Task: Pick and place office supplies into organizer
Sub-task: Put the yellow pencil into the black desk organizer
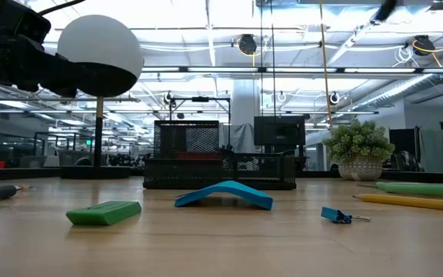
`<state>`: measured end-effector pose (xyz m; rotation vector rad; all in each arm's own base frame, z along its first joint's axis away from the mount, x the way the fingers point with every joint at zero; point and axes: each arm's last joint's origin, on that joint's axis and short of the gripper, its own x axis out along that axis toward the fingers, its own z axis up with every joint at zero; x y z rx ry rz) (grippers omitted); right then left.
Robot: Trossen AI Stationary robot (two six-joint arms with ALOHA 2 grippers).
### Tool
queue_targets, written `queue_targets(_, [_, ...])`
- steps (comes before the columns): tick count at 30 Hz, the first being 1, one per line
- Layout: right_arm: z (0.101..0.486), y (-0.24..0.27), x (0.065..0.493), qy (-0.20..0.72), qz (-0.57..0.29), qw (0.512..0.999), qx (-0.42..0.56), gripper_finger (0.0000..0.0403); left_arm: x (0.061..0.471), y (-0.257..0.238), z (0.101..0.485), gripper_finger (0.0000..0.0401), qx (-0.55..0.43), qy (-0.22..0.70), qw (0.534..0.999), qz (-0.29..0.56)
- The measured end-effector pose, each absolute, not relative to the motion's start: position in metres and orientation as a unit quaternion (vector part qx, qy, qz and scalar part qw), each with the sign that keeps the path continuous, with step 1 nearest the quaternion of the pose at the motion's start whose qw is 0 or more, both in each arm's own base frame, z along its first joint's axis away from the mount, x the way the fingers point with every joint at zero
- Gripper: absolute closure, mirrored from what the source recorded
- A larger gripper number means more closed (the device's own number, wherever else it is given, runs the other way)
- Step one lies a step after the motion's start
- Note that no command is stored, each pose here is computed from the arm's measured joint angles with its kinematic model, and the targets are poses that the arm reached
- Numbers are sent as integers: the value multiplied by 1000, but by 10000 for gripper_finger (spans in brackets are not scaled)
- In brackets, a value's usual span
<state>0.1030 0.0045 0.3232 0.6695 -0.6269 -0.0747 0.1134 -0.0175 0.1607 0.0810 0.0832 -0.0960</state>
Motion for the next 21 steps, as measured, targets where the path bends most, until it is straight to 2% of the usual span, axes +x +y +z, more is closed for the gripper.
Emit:
queue_targets(9, [389,13,146,-204,-34,944,259,264,113,-18,161,286,40,42,997,-48])
queue_targets(21, [433,18,180,-55,-70,971,222,264,113,-17,161,286,40,41,997,-48])
